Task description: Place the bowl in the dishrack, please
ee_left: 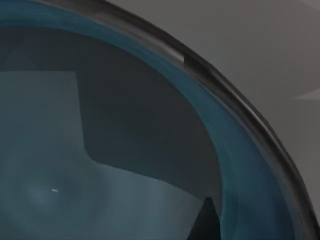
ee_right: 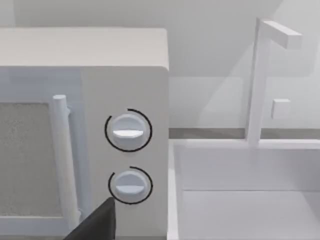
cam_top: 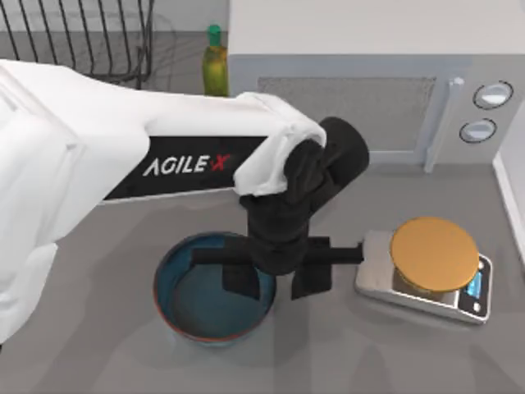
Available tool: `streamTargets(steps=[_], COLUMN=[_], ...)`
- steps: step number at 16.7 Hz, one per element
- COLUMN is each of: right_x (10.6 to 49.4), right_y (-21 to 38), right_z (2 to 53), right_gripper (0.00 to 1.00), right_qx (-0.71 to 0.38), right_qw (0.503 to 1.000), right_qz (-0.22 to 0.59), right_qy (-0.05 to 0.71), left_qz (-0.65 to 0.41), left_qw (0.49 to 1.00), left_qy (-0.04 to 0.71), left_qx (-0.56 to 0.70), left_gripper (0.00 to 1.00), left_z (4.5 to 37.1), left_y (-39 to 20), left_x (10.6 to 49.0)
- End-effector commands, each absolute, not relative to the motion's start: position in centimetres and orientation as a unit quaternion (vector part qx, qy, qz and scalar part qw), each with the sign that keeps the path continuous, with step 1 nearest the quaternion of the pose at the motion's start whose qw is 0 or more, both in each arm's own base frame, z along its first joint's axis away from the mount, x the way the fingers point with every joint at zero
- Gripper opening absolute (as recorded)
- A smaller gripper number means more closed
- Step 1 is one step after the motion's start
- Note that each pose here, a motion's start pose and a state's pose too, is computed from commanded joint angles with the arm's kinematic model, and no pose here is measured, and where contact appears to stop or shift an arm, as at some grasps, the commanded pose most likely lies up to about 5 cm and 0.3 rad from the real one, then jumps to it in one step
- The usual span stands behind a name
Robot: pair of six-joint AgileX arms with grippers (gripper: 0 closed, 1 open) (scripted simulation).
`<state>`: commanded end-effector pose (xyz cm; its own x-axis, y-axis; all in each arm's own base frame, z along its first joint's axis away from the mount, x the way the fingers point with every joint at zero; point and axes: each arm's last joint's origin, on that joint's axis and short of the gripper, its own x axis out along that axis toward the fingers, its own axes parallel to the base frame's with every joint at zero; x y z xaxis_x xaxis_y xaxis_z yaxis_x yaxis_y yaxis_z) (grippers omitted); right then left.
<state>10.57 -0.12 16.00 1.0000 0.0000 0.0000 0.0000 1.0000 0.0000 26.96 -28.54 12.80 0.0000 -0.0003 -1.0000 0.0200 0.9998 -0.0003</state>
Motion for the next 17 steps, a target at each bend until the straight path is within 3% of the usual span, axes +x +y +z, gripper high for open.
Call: streamTargets(steps=[3, 4, 13, 17], right_x=[10.6, 10.6, 10.6, 10.6], right_y=[-0.1, -0.1, -0.1, -0.1], right_z=[16.0, 16.0, 16.0, 16.0], right_gripper=[1.00, 1.00, 1.00, 1.00], right_qx=[0.000, 0.000, 0.000, 0.000], right_qw=[1.000, 1.000, 1.000, 1.000], right_qz=[0.000, 0.000, 0.000, 0.000], right_qy=[0.000, 0.000, 0.000, 0.000], left_qz=[-0.007, -0.007, -0.007, -0.006], left_qw=[0.707, 0.707, 0.707, 0.704], left_qy=[0.707, 0.707, 0.707, 0.710], left_qx=[0.007, 0.007, 0.007, 0.012], left_gripper=[0.02, 0.00, 0.00, 0.00], left_z=[12.8, 12.8, 12.9, 15.1], left_y=[-28.5, -28.5, -28.5, -29.6], left_x=[27.0, 27.0, 27.0, 27.4])
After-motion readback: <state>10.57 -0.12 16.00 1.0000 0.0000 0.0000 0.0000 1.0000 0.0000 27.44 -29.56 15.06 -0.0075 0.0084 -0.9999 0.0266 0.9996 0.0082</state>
